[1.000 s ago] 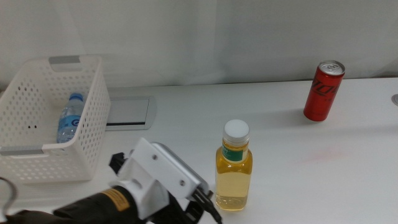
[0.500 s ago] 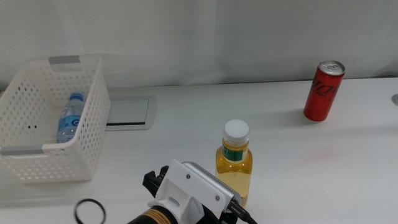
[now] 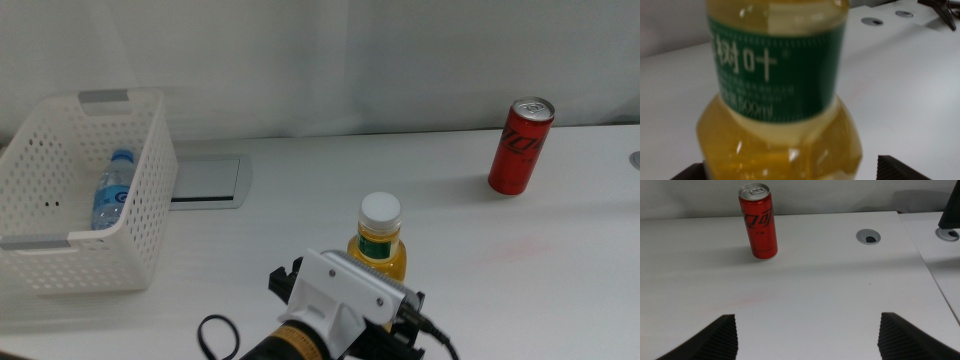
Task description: Use arms to grab the bottles and put them into the dustbin to the left of the table.
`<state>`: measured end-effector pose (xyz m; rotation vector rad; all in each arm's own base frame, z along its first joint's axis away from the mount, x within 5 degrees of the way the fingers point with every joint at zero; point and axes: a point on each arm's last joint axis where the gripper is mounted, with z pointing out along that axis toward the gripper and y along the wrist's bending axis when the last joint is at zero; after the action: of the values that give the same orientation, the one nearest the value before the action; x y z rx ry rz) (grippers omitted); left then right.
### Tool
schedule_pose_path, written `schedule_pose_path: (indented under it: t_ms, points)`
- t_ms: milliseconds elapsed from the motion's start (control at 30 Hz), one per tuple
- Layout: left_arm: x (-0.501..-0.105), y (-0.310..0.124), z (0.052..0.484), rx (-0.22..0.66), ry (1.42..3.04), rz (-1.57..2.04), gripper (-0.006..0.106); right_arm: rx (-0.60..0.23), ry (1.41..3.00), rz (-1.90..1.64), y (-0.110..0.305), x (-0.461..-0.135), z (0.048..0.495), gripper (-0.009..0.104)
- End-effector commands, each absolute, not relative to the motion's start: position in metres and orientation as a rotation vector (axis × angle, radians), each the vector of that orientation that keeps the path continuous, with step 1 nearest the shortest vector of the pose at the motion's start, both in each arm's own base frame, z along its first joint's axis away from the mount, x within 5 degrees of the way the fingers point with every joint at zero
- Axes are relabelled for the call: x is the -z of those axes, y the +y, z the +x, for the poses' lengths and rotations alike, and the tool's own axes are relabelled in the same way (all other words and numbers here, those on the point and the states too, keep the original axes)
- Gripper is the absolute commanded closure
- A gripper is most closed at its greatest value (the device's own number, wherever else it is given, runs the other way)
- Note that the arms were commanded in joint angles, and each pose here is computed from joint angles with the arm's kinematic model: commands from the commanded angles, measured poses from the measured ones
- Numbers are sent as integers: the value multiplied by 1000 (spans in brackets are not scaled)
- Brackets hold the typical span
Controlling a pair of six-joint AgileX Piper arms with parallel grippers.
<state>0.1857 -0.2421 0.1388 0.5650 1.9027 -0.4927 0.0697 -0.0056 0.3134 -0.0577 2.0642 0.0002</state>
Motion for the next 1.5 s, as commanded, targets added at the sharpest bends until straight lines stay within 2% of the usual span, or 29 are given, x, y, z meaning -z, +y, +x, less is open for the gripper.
schedule_pose_path:
  t_ms: [0, 133, 267, 367, 433, 467, 567, 600, 800, 967, 1367, 1467]
  points:
    - [-141, -251, 190, 515, 1883, 542, 13, 17, 2053, -53, -8, -315, 69, 19]
    - [-139, -263, 202, 506, 1899, 465, 13, 17, 2053, -53, -8, -315, 69, 19]
    - [-132, -264, 208, 440, 1970, 398, 14, 14, 2051, -54, -7, -315, 70, 19]
    - [-128, -263, 209, 425, 1983, 392, 22, 17, 2049, -55, -7, -315, 70, 19]
    - [-128, -262, 209, 422, 1991, 372, 37, 17, 2047, -56, -7, -315, 70, 19]
    - [-127, -262, 209, 421, 2004, 358, 50, 17, 2047, -56, -7, -315, 70, 19]
    - [-125, -261, 208, 419, 2029, 354, 97, 17, 2047, -56, -7, -315, 70, 19]
    - [-125, -261, 208, 412, 2028, 370, 103, 17, 2047, -56, -7, -315, 70, 19]
    - [-128, -261, 210, 383, 2005, 414, 103, 14, 2043, -57, -7, -315, 70, 19]
    - [-149, -250, 220, 367, 1983, 408, 103, 3, 2032, -64, -6, -316, 70, 19]
    - [-255, -174, 291, 242, 1924, 472, 103, 0, 2017, -71, -6, -317, 71, 19]
    - [-280, -158, 307, 241, 1924, 499, 103, -1, 2015, -72, -6, -318, 71, 19]
